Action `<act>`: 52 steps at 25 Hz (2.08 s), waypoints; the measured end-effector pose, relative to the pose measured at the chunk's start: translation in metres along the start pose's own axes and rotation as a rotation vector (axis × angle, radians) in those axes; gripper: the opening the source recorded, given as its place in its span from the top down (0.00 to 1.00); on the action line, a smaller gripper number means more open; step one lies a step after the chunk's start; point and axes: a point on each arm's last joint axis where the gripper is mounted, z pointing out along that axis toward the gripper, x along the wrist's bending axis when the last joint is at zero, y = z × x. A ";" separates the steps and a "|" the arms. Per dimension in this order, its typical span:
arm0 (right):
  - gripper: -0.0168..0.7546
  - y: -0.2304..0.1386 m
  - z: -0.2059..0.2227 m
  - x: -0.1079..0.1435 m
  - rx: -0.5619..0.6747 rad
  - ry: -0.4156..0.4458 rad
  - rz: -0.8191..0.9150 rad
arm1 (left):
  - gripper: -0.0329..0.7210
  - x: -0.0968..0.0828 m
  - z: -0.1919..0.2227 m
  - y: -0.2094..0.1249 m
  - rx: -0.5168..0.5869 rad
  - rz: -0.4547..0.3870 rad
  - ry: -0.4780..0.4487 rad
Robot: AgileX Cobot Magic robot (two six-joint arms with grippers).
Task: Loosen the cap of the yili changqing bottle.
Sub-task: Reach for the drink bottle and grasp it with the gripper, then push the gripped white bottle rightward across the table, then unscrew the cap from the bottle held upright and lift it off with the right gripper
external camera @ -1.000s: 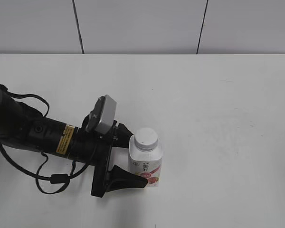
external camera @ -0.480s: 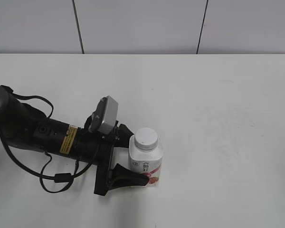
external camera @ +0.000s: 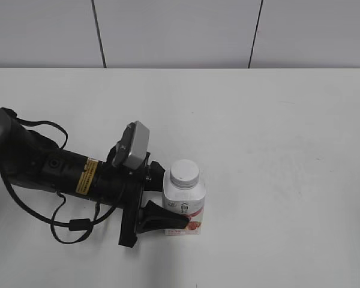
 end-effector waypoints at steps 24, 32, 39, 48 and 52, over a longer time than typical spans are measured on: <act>0.36 0.000 0.000 0.000 0.000 0.000 0.000 | 0.41 0.076 -0.013 0.016 -0.018 0.110 0.157; 0.36 0.000 0.000 0.000 0.000 0.000 0.000 | 0.41 0.079 -0.007 0.005 -0.023 0.070 0.140; 0.36 0.000 0.000 0.000 0.000 0.000 0.000 | 0.41 0.079 -0.007 0.005 -0.026 0.032 0.142; 0.36 0.000 0.000 0.000 0.000 0.000 0.000 | 0.41 0.080 -0.008 0.004 -0.027 0.006 0.143; 0.36 0.000 0.000 0.000 0.000 0.000 0.000 | 0.41 0.080 -0.008 0.004 -0.027 0.005 0.143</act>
